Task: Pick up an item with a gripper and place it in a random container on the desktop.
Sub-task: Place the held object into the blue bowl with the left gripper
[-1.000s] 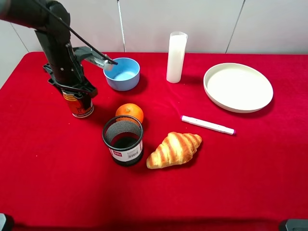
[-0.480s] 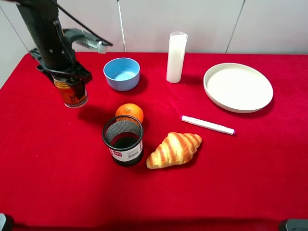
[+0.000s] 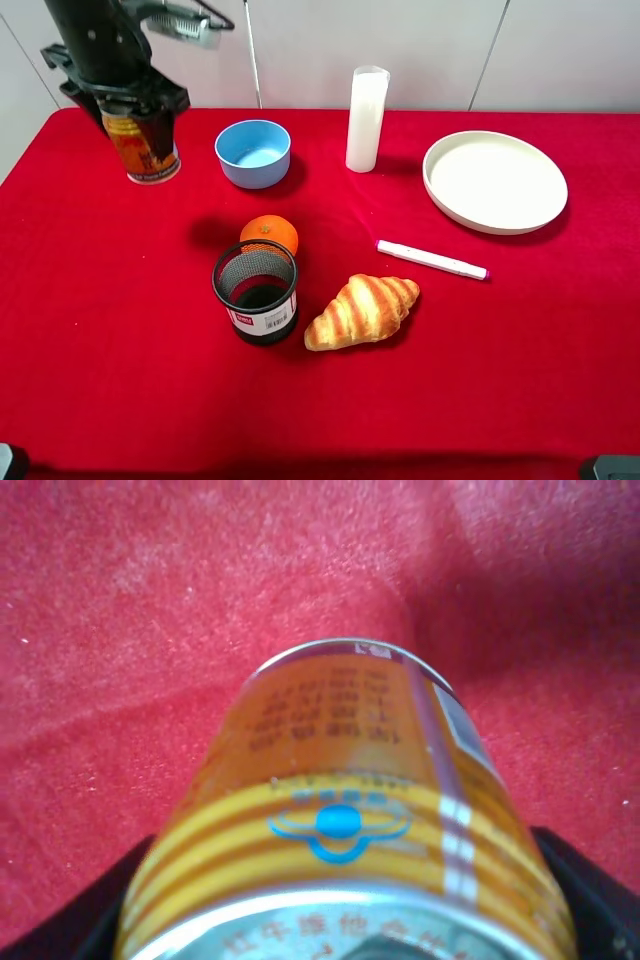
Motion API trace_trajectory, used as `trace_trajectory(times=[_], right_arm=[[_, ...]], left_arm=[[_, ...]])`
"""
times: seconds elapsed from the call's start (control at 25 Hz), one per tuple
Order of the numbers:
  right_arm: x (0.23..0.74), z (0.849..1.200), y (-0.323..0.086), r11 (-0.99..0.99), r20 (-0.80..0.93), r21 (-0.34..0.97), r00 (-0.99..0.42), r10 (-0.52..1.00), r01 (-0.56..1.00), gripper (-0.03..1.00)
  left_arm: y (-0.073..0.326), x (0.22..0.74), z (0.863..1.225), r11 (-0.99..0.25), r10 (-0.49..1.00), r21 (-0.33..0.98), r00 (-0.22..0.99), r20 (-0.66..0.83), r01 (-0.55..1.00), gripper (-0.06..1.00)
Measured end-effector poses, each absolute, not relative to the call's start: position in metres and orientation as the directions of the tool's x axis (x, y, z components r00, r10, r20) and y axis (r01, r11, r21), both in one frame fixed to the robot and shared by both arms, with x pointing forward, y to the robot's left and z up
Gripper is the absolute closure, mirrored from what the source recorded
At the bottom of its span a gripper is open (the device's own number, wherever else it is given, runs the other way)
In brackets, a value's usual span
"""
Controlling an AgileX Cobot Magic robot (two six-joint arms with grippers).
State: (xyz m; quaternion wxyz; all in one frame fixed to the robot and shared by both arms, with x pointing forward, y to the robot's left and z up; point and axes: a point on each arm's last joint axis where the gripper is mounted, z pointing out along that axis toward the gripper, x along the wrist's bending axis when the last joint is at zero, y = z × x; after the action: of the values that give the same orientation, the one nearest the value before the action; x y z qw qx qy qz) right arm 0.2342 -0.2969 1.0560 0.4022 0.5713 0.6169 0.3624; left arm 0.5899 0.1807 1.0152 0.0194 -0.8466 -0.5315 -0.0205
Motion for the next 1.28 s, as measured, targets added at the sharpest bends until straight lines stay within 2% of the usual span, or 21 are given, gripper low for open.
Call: trace_trajectory(times=[0.4,0.88,1.28], right_arm=[[0.234,1.056,-0.297,0.085,-0.082,0.907,-0.024,0.996,0.413,0.27],[0.234,1.056,-0.297,0.085,-0.082,0.907,-0.024,0.996,0.413,0.27],[0.234,1.056,-0.297,0.085,-0.082,0.907,-0.024,0.996,0.413,0.27]], left_arm=[[0.155,0.605,1.043,-0.444,0.896,0.102,0.439,0.065,0.89,0.29],[0.136,0.641,1.018,-0.436,0.9,0.11,0.435,0.036,0.893,0.29],[0.113,0.66,0.992,-0.481,0.877,0.099,0.48,0.033,0.871,0.29]])
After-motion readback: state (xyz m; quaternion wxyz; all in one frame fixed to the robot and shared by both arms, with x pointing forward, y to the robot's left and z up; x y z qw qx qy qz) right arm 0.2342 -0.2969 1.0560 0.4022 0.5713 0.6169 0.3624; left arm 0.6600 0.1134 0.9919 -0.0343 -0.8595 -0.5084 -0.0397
